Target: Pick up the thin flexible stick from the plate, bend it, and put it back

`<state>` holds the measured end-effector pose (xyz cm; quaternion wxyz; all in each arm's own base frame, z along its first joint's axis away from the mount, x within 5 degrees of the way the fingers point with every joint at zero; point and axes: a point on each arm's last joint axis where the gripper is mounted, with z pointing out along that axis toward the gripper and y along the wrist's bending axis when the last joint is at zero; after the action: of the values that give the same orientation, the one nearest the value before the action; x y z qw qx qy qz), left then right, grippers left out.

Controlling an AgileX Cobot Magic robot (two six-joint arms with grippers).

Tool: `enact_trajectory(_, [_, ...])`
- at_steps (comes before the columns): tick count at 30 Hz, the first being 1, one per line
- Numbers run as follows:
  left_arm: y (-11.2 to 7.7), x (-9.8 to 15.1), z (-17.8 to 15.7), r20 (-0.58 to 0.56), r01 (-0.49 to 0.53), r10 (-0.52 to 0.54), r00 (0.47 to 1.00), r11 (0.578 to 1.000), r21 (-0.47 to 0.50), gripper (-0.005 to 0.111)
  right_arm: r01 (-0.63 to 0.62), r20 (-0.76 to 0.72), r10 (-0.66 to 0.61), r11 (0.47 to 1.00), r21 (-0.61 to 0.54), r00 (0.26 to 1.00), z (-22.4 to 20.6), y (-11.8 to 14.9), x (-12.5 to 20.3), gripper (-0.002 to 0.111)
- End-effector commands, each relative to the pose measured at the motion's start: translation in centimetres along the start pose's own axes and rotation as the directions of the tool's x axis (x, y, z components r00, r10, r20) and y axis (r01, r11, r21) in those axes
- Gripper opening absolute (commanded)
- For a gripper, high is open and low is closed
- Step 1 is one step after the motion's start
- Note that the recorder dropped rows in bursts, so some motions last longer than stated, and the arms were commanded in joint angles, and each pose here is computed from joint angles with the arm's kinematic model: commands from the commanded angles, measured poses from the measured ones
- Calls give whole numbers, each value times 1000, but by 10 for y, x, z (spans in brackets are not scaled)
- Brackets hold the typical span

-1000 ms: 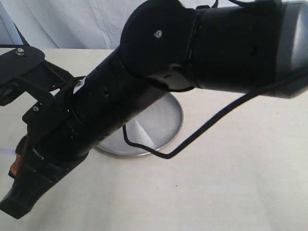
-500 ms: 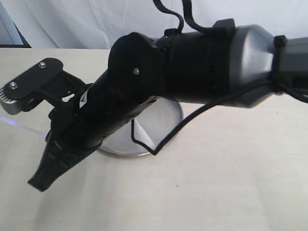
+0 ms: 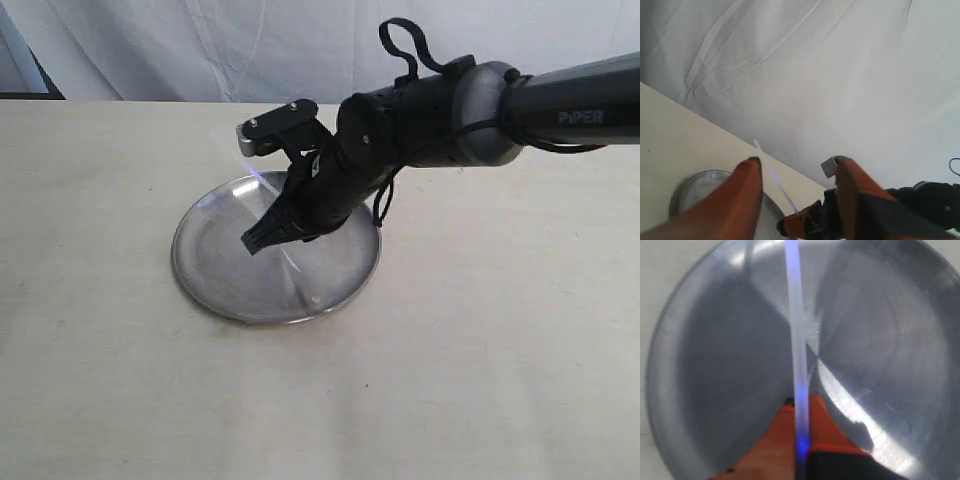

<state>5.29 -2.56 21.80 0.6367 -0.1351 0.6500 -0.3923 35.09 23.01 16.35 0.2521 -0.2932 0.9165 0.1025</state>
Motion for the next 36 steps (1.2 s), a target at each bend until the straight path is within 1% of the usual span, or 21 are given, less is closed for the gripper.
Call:
enact_trajectory(1, [3,0,0,3,-18,18,1000,1000,-18,20,-37,-46,37,999,16,998,24,-14,11,0])
enact_trajectory(4, [8,-3,-1,29,-87,90,996,993,-85,1,-34,-50,35,999,22,998,35,-16,15,2])
enact_trajectory(6, [13,-5,-1,45,-141,149,988,980,-141,0,-35,-37,36,999,26,999,41,-16,16,10])
enact_trajectory(7, [15,-7,-2,56,-143,154,986,975,-170,0,-35,-33,36,999,28,999,43,-17,17,16])
enact_trajectory(9, [18,-9,-2,69,-152,169,983,967,-206,0,-36,-27,36,999,31,999,48,-17,18,33])
enact_trajectory(10, [19,-9,-3,70,-170,189,979,961,-219,0,-38,-24,39,999,31,999,49,-17,18,41])
enact_trajectory(11, [20,-10,-3,68,-203,224,972,951,-231,0,-38,-23,39,999,32,999,51,-18,18,52])
enact_trajectory(12, [21,-11,-3,63,-245,267,961,938,-243,0,-38,-26,39,999,32,999,52,-18,19,58])
enact_trajectory(13, [21,-11,-3,58,-281,305,951,925,-254,0,-40,-26,40,999,32,999,52,-18,19,60])
enact_trajectory(15, [22,-12,-4,51,-330,355,934,905,-269,0,-54,-39,55,998,24,998,50,-17,20,58])
enact_trajectory(17, [22,-12,-4,42,-367,391,919,890,-270,0,-58,-55,59,998,17,997,44,-16,19,48])
enact_trajectory(19, [22,-12,-4,41,-368,392,919,891,-267,0,-59,-81,60,998,8,995,36,-14,18,31])
enact_trajectory(21, [20,-11,-3,33,-369,388,921,897,-244,0,-55,-99,55,998,0,994,26,-13,16,13])
enact_trajectory(22, [19,-9,-3,28,-367,382,924,903,-224,0,-50,-104,50,999,-2,993,19,-12,15,1])
enact_trajectory(24, [15,-6,-2,9,-379,386,922,909,-174,0,-43,-92,43,999,-5,995,3,-11,9,0])
enact_trajectory(25, [14,-5,-1,-2,-400,404,915,904,-154,0,-42,-68,41,999,-4,997,-7,-10,6,0])
enact_trajectory(27, [13,-4,-1,-18,-452,455,891,881,-138,0,-45,12,45,999,-2,999,-30,-8,1,0])
enact_trajectory(29, [13,-4,-1,-20,-462,464,886,876,-139,0,-59,95,58,998,8,994,-52,-7,-2,0])
enact_trajectory(31, [12,-3,-1,-23,-462,463,886,877,-132,0,-59,162,56,998,16,985,-73,-6,1,0])
enact_trajectory(33, [10,-1,-1,-35,-465,464,885,880,-98,0,-50,214,43,998,29,976,-93,-6,7,0])
enact_trajectory(36, [7,2,0,-50,-465,462,885,884,-54,0,-52,242,45,998,26,969,-118,-3,18,0])
